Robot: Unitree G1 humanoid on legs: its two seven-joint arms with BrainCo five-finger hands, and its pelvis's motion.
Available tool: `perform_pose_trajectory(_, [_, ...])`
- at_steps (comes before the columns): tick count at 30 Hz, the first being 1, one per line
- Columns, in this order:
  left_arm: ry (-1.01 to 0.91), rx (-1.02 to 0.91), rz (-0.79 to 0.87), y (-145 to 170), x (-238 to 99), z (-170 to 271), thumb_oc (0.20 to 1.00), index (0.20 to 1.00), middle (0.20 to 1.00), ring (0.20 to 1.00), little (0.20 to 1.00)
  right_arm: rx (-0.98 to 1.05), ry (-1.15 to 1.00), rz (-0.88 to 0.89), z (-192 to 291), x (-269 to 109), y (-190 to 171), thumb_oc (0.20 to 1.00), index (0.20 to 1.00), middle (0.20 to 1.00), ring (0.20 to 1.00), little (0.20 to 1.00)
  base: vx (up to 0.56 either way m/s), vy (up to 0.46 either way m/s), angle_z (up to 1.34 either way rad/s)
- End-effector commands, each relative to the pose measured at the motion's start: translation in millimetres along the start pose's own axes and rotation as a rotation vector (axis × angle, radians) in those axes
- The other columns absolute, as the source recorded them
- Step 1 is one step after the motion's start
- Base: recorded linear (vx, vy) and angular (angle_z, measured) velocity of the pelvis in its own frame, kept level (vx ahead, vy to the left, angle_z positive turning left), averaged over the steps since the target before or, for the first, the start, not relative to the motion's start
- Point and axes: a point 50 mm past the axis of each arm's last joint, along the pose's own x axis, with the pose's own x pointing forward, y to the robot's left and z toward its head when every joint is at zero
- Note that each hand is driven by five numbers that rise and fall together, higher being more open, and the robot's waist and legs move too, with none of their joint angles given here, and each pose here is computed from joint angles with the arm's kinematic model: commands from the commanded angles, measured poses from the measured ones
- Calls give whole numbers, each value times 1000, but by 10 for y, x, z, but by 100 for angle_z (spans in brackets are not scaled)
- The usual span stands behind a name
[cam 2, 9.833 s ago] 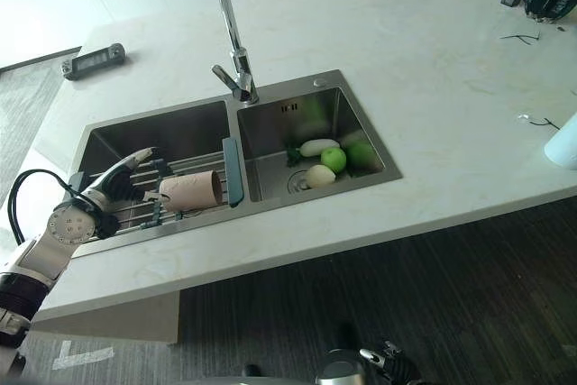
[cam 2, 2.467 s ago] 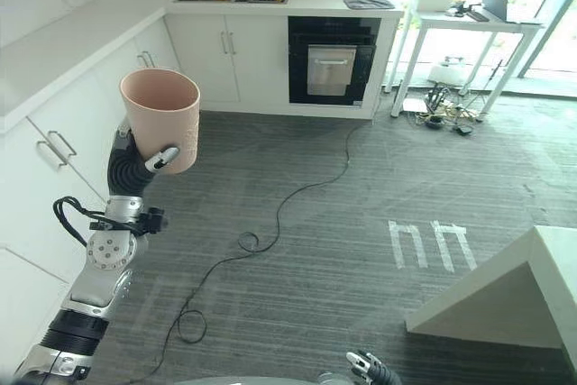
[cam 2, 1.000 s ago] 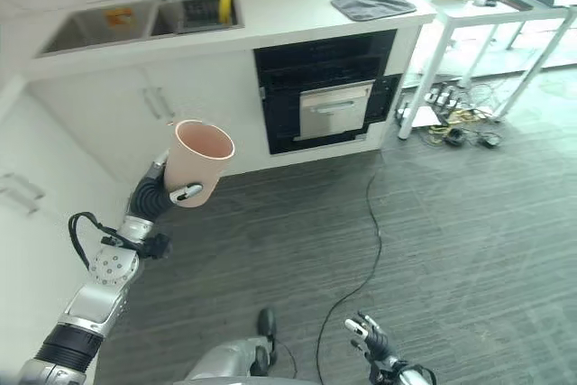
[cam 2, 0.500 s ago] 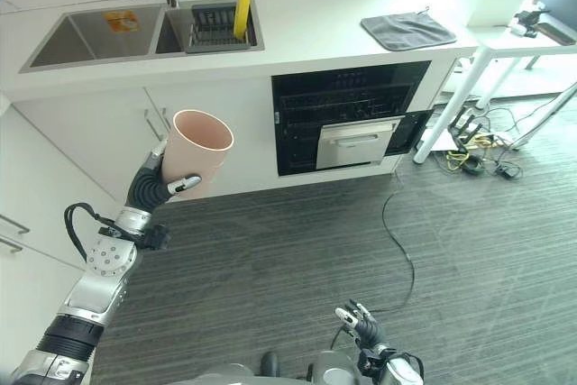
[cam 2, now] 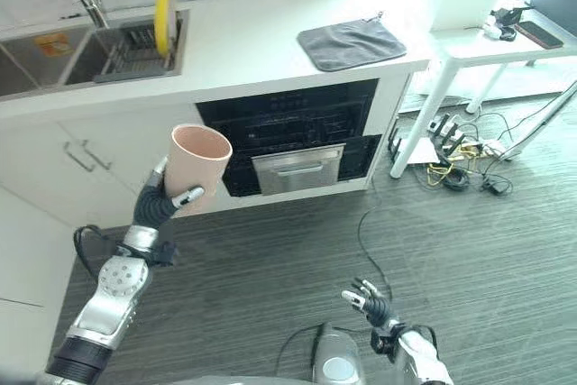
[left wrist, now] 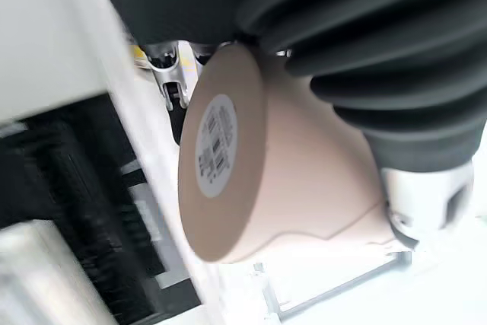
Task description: Place the dishes in the dishwasher.
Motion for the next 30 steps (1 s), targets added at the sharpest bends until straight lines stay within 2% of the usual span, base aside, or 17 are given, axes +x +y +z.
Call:
perform_pose_trajectory(1, [-180,-33,26,119,231,285,200,200,200,200,200,-14,-10,19,-108,-37,29,1000,1000,1000,1000,1000,267,-171,59])
perform_pose_trajectory(12, [-195,-59,5,92,298,304,200,200,200,200,200,-9,-23,9,-193,-88,35,1000,1000,1000,1000,1000,277,108,17])
perform_pose_trajectory(20, [-212,40,-75,41,344,311,200,200,200,200,200,154,-53,-43,-292,-106,176,1000,1000,1000,1000,1000,484,411,27])
perform_pose_trajectory(25, [-222,68,-60,26,477,397,200,200,200,200,200,146,-47,-15,-258,-80,160,1000,1000,1000,1000,1000,170,-210,39])
perform_pose_trajectory(30, [-206,55,-77,-7,426,342,200,200,200,200,200,182,-31,-31,-284,-69,164,1000,1000,1000,1000,1000,79,-222,61])
